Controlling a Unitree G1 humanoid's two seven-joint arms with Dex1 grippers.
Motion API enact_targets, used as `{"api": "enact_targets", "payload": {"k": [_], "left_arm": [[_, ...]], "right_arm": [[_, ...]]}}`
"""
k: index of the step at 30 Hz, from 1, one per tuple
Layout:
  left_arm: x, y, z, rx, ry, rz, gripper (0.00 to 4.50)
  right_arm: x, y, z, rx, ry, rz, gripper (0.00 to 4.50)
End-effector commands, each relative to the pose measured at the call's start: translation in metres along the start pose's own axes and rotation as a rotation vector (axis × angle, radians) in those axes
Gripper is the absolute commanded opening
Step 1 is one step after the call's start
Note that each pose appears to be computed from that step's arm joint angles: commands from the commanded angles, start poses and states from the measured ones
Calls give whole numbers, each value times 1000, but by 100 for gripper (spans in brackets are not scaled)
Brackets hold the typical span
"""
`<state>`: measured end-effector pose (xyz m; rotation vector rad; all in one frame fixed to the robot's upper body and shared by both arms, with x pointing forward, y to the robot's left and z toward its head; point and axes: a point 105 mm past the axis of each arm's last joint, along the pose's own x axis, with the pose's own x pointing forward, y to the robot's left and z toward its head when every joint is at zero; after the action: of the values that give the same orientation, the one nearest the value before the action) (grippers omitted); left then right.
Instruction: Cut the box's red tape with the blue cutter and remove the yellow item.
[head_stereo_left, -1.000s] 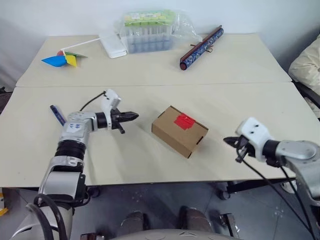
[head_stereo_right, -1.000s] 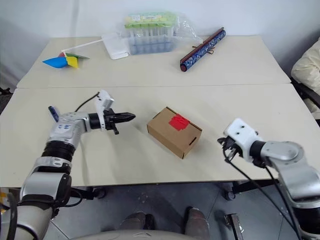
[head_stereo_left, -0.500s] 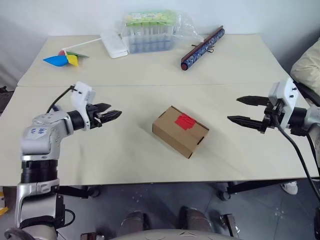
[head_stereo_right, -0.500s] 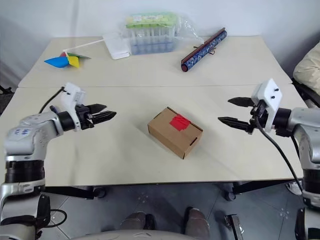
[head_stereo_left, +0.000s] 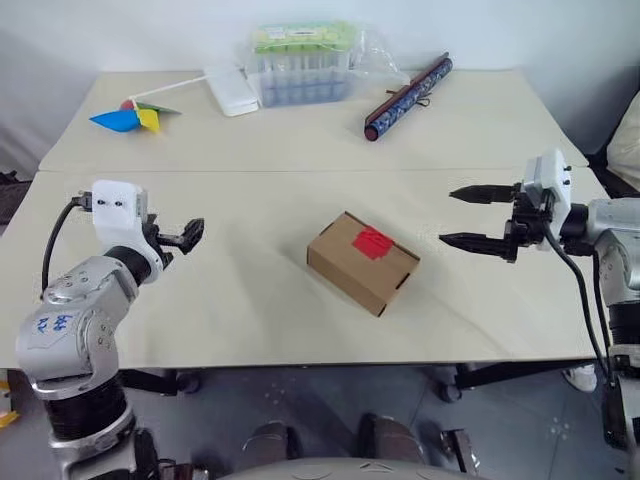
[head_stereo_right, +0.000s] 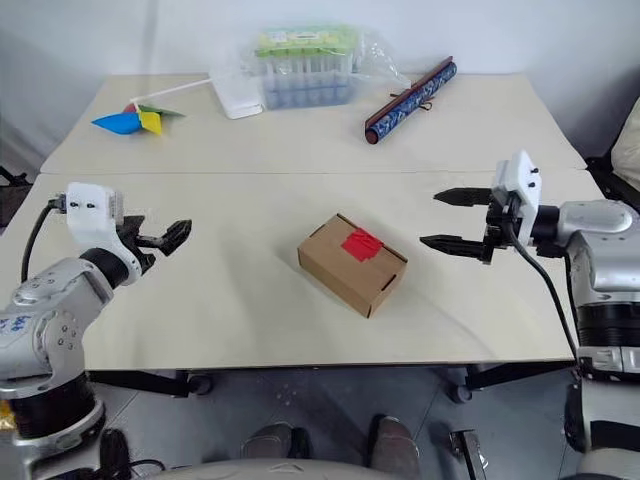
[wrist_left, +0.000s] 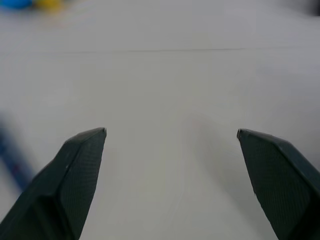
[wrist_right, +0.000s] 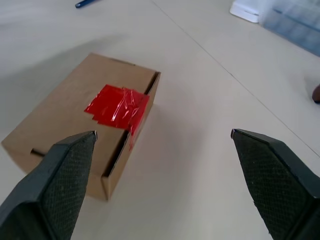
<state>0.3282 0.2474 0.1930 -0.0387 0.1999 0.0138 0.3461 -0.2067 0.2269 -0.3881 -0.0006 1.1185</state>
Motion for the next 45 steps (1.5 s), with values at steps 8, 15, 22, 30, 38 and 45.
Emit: {"api": "enact_targets", "payload": {"k": [8,15,22,30,38,45], "left_arm": [[24,57,11,-239,91,416,444],[42,87,6,-335,128,563,444],[56,94,-11,-375,203,592,444],[63,91,-28,-417,271,585,444],[53,83,-48,-429,419,608,273],[44,82,-57,-450,456,618,59]], "right_arm": [[18,10,35,-80,-115,179,450],[29,11,54,-93,-153,244,450],[30,12,50,-92,-145,244,450],[26,10,45,-94,-119,222,450],[24,7,43,-103,-109,202,450],[25,4,44,-108,-114,185,450]]}}
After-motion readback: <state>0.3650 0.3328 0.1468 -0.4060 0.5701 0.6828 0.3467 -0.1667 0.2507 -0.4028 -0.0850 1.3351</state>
